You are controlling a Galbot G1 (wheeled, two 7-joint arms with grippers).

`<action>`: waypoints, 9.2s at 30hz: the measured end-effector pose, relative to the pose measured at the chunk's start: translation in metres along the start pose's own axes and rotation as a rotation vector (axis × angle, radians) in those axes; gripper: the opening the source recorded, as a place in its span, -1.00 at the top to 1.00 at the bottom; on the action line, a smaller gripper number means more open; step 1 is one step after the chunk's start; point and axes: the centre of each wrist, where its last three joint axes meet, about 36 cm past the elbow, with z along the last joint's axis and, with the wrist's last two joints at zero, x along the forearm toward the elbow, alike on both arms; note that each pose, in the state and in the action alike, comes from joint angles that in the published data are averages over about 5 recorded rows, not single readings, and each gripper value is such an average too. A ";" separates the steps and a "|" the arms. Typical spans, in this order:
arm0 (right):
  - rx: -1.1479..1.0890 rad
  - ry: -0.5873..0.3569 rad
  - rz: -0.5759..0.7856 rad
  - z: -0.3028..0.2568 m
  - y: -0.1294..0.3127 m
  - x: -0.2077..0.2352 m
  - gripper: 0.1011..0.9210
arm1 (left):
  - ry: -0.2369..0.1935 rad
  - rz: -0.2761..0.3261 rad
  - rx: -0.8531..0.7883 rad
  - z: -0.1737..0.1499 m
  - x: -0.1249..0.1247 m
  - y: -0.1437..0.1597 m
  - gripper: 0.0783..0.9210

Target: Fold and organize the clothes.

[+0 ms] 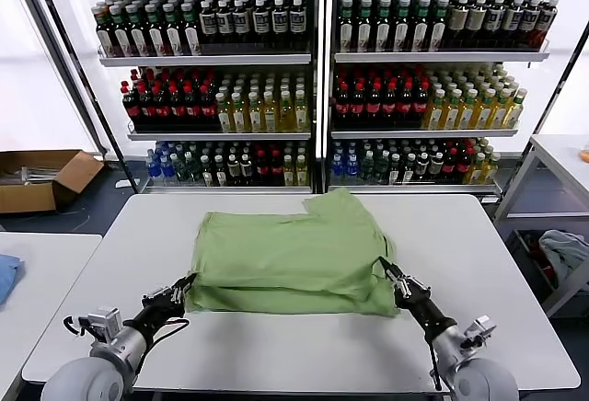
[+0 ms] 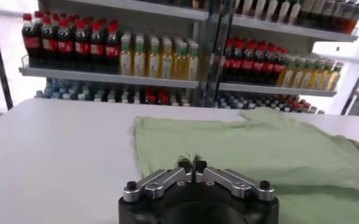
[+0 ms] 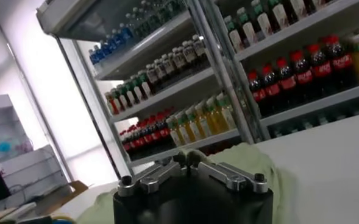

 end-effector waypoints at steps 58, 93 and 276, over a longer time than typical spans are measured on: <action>0.214 0.292 0.152 0.006 0.050 0.083 0.91 | 0.143 -0.048 0.060 0.054 0.013 0.012 0.98; 0.176 0.201 0.099 -0.051 0.053 0.082 -0.64 | 0.102 -0.080 -0.113 0.012 0.113 -0.002 -0.36; 0.250 0.049 0.339 -0.080 -0.006 0.142 -0.76 | 0.157 -0.314 0.028 0.079 0.038 -0.069 0.50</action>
